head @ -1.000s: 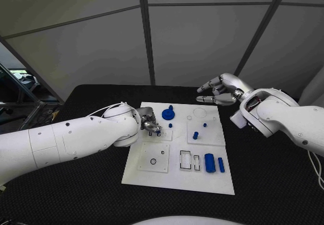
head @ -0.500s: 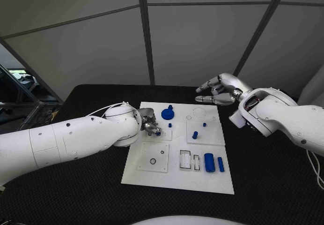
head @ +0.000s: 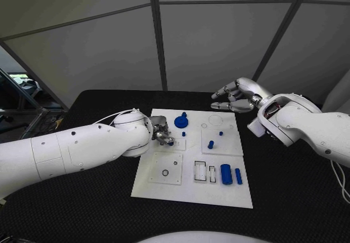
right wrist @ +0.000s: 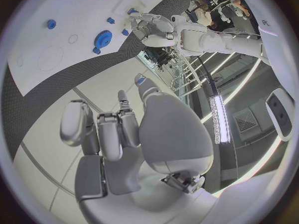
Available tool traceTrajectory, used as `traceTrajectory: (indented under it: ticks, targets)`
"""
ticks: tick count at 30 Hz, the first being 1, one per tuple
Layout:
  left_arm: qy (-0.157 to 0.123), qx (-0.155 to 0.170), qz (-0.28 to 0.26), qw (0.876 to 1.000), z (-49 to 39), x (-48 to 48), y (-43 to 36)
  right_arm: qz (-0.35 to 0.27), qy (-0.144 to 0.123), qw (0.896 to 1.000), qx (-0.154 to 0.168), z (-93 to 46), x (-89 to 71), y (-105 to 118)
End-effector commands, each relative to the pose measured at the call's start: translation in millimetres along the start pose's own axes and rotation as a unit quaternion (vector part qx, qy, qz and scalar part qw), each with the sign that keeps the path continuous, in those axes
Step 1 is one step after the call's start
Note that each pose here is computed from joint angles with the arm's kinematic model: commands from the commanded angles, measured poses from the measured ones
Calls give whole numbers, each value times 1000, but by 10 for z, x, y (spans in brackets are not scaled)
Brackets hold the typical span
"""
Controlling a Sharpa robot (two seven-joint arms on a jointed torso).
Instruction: Assemble the parts on the task board
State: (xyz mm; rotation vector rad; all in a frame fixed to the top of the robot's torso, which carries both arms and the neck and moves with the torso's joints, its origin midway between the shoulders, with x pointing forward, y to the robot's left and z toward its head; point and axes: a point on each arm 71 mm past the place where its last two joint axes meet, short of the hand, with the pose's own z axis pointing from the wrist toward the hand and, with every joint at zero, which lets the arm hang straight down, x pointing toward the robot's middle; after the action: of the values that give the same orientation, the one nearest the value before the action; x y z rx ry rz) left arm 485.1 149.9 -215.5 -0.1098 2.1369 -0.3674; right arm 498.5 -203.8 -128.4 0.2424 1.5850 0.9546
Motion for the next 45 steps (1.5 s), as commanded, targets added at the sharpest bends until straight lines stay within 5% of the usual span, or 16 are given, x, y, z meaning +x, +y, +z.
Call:
traceTrajectory:
  ticks: [1,45]
  targets:
    - [15,-9,18,1000,-1,24,34,1,3,1000,-1,5,-5,9]
    - [37,-11,24,999,79,46,-19,0,-3,1000,-2,7,-33,-24]
